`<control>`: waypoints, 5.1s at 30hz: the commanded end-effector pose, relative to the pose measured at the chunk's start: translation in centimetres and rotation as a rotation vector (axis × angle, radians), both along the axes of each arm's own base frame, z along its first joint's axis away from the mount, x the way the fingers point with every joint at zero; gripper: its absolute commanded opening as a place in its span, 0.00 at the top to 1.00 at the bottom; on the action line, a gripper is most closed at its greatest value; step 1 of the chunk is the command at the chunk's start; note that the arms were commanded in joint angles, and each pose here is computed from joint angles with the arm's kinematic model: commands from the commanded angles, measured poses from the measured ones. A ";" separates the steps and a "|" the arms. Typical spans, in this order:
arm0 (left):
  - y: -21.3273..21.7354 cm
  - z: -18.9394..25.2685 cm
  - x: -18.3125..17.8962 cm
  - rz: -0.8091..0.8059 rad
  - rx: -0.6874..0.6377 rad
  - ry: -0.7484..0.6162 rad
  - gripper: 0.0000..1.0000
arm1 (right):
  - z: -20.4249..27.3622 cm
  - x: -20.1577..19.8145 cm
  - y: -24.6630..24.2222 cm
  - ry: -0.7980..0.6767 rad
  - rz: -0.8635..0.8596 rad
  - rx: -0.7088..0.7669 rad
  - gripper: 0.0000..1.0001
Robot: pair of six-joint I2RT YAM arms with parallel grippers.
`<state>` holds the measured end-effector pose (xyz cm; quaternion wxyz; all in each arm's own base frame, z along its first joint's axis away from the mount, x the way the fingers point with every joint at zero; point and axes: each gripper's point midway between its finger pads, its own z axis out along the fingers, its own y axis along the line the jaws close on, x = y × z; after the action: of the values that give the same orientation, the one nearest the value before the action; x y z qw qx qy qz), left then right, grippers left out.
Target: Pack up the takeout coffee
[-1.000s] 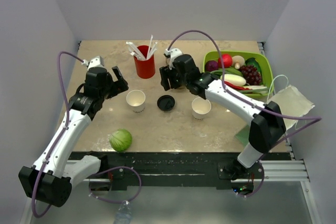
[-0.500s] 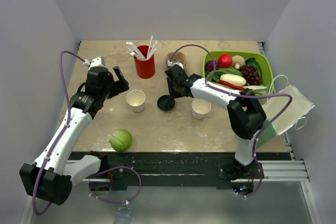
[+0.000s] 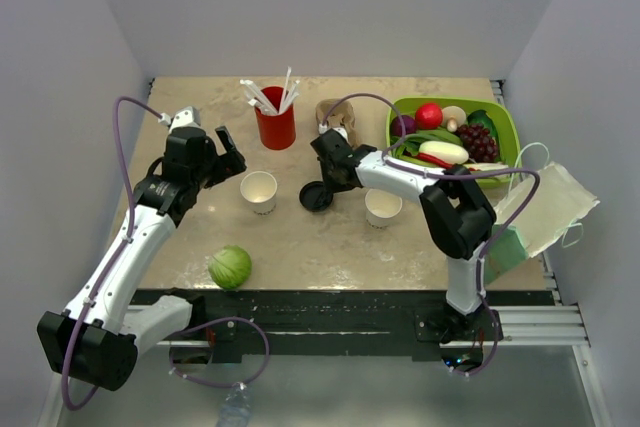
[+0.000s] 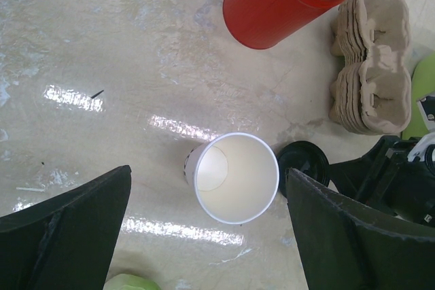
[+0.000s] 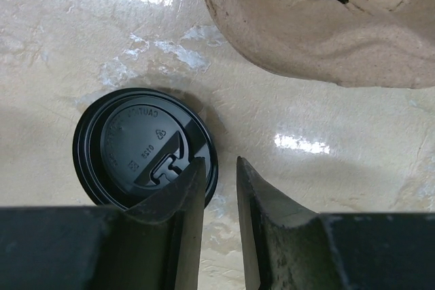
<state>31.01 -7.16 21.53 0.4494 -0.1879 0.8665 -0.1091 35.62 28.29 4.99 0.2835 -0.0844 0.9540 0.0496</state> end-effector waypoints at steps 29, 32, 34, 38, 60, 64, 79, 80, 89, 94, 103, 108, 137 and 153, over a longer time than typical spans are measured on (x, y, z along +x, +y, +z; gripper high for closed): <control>-11.1 5.0 -0.8 -0.656 -0.255 -0.279 0.00 | 18.9 -2.1 2.8 -0.330 0.327 0.319 1.00; -11.4 4.4 -0.5 -0.652 -0.273 -0.255 0.04 | 20.1 -2.8 4.1 -0.327 0.406 0.377 1.00; -11.7 3.9 -0.4 -0.660 -0.292 -0.237 0.12 | 20.6 -3.2 4.7 -0.325 0.439 0.405 1.00; -11.9 2.5 -0.1 -0.654 -0.295 -0.193 0.23 | 21.8 -3.5 5.3 -0.356 0.471 0.449 1.00; -14.4 2.3 -2.3 -0.697 -0.497 -0.047 0.97 | 23.4 -4.3 5.3 -0.504 0.629 0.439 0.87; -14.0 2.8 -2.8 -0.643 -0.523 0.018 0.98 | 27.9 -4.7 4.1 -0.774 0.739 0.389 0.46; -14.3 4.3 -5.6 -0.544 -0.725 0.299 0.96 | 22.8 -15.2 2.8 -1.075 1.721 0.067 0.23; -14.3 4.3 -5.8 -0.541 -0.731 0.307 0.96 | 22.5 -15.2 2.9 -1.065 1.730 0.067 0.23; -14.9 4.0 -7.0 -0.541 -0.825 0.365 0.93 | 22.5 -13.6 4.7 -1.088 1.701 0.009 0.27; -15.0 3.6 -7.4 -0.551 -0.841 0.380 0.91 | 22.9 -12.5 5.9 -1.129 1.667 -0.007 0.30; -15.1 3.5 -7.6 -0.561 -0.859 0.390 0.89 | 22.6 -11.0 6.7 -1.104 1.628 -0.040 0.39; -15.1 3.2 -7.8 -0.568 -0.851 0.398 0.87 | 23.0 -10.6 6.9 -1.134 1.597 -0.047 0.48; -11.0 12.4 -1.5 -0.421 -0.566 -0.103 0.00 | 23.7 -13.9 7.6 -0.846 1.390 0.405 0.81; 1.1 4.0 -3.0 0.106 -0.134 -0.117 0.00 | 19.2 -9.3 14.0 -0.154 0.895 0.677 0.81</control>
<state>27.32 -7.76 33.00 0.5470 -0.2372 0.7651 -0.2432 26.44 41.30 24.26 0.3865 -0.4733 0.6683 0.4243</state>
